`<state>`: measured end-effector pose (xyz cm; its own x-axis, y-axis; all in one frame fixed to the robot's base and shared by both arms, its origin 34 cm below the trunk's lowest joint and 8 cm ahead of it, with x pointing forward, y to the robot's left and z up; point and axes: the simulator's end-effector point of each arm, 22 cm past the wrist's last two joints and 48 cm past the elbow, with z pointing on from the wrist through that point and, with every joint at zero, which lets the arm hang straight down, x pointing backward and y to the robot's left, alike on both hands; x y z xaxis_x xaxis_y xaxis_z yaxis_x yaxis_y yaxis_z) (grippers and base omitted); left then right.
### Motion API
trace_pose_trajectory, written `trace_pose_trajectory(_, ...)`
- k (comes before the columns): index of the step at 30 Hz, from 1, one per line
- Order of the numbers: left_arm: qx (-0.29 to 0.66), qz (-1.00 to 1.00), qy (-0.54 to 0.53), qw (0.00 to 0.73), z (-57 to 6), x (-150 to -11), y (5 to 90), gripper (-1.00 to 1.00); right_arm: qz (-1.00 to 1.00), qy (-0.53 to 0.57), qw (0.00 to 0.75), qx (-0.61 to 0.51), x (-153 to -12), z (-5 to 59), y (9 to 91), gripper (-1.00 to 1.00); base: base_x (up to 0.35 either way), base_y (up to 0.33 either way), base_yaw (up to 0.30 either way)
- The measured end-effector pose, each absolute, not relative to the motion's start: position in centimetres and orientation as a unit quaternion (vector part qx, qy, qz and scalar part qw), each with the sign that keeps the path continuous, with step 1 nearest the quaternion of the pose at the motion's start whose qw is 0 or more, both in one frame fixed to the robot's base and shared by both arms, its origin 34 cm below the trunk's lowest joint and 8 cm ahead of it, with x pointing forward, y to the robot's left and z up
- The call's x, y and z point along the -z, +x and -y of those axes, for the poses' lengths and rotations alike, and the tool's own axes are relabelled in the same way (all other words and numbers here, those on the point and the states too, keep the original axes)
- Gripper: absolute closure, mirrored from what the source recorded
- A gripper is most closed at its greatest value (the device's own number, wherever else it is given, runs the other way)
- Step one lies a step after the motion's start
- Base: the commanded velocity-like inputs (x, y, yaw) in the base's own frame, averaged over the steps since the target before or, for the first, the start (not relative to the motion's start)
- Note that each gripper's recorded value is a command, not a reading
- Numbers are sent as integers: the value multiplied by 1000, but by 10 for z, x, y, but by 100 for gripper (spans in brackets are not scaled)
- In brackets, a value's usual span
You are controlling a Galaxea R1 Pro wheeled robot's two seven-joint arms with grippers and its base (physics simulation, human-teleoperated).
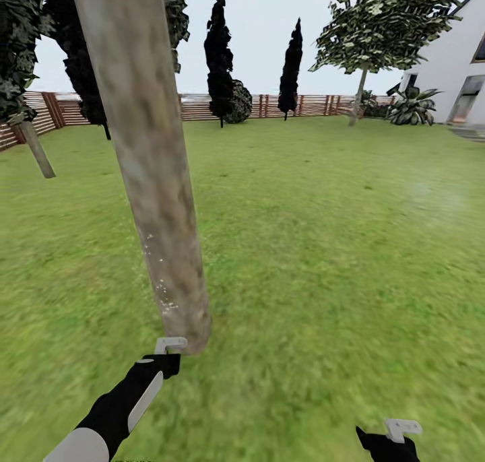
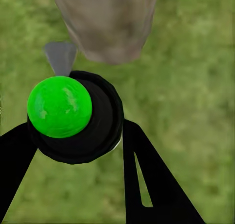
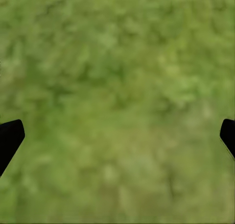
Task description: In the garden, pick up the pesticide atomizer on the floor and spray pesticide onto both trees until each tree trunk is fully covered.
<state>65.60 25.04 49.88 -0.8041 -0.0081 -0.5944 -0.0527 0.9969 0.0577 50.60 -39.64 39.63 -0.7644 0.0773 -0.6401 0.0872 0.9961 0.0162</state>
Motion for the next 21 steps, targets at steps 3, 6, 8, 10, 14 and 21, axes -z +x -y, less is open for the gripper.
trace_pose_trajectory(3,-36,-949,-16,313,-250,-499,656,100,-939,44,340,8,-396,397,506,-100,96,-261,277)
trace_pose_trajectory(6,-36,-949,-16,313,-250,-499,656,100,-939,44,340,7,-396,397,506,-100,96,-261,147)
trace_pose_trajectory(8,-36,-949,-16,313,-250,-499,656,100,-939,44,340,8,-396,397,506,-100,96,-261,13)
trace_pose_trajectory(10,-36,-949,-16,312,-250,-499,656,100,-939,44,340,8,-397,398,506,-100,96,-261,2)
trace_pose_trajectory(14,-36,-949,-16,312,-250,-498,656,100,-939,44,340,7,-396,396,506,-100,96,-261,67)
trace_pose_trajectory(21,-35,-949,-16,312,-250,-498,656,100,-939,44,340,7,-396,396,506,-100,96,-261,253)
